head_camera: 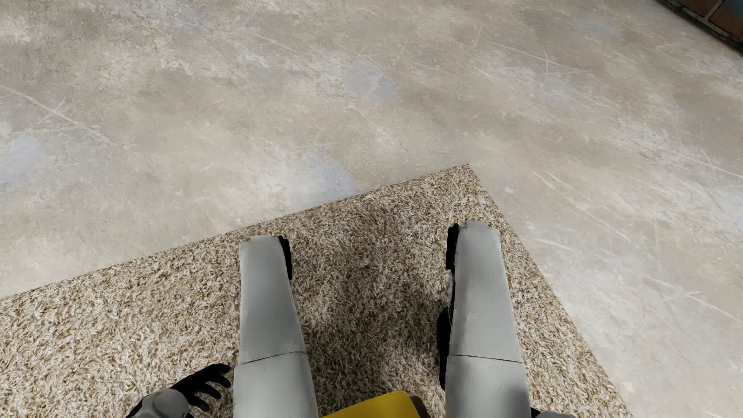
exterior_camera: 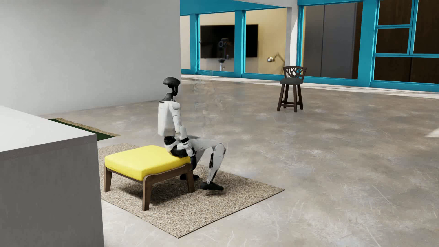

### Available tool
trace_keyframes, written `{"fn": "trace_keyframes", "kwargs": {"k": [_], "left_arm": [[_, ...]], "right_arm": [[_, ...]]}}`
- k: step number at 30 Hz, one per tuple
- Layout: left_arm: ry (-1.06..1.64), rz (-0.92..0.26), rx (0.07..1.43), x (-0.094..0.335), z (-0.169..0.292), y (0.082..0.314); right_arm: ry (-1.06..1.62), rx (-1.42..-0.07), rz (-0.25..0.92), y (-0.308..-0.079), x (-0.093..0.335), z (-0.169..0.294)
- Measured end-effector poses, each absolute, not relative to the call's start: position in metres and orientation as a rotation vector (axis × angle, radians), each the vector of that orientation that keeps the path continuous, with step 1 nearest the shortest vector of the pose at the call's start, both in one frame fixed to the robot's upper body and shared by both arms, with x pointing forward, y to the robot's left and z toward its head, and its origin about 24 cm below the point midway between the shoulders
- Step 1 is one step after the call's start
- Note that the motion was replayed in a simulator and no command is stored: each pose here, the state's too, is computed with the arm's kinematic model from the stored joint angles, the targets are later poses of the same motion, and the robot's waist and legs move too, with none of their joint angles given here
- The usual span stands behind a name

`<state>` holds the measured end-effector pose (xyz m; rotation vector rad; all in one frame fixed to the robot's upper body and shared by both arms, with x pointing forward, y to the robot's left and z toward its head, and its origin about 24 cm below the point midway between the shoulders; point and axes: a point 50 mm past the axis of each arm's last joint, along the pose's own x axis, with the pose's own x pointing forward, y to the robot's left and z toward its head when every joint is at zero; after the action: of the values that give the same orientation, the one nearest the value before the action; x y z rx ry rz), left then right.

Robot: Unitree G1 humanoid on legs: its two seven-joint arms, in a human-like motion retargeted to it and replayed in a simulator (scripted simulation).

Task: Get off of the yellow chair

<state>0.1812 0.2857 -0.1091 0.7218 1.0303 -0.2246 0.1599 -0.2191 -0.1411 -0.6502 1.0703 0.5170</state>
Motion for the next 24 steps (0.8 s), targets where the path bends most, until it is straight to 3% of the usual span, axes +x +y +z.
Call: {"fn": "trace_keyframes", "kwargs": {"k": [1, 2, 5, 7, 10, 12, 17, 19, 21, 22, 24], "left_arm": [[1.085, -0.319, 0.739, 0.163, -0.118, 0.284], [1.128, -0.365, 0.709, 0.146, -0.125, 0.282], [1.211, -0.276, 0.532, 0.102, -0.143, 0.271], [1.216, -0.22, 0.483, 0.09, -0.149, 0.259], [1.157, -0.327, 0.482, 0.1, -0.149, 0.245], [1.121, -0.326, 0.553, 0.113, -0.143, 0.251], [1.064, -0.613, 0.605, 0.136, -0.124, 0.259], [0.974, -0.587, 0.701, 0.159, -0.102, 0.276], [0.786, -0.388, 0.809, 0.195, -0.067, 0.291], [0.633, -0.279, 0.881, 0.221, -0.042, 0.291], [0.25, -0.177, 0.991, 0.27, 0.016, 0.265]], "right_arm": [[1.102, -0.659, 0.636, -0.209, 0.144, -0.148], [1.132, -0.62, 0.641, -0.206, 0.129, -0.153], [1.154, -0.423, 0.489, -0.206, 0.104, -0.158], [1.13, -0.424, 0.434, -0.203, 0.105, -0.158], [1.124, -0.466, 0.461, -0.206, 0.109, -0.157], [1.096, -0.505, 0.427, -0.216, 0.12, -0.152], [0.936, -0.447, 0.333, -0.233, 0.164, -0.126], [0.739, -0.436, 0.239, -0.237, 0.205, -0.095], [0.469, -0.465, 0.125, -0.238, 0.248, -0.047], [0.299, -0.492, 0.069, -0.234, 0.269, -0.016], [-0.021, -0.582, 0.068, -0.218, 0.299, 0.049]]}}
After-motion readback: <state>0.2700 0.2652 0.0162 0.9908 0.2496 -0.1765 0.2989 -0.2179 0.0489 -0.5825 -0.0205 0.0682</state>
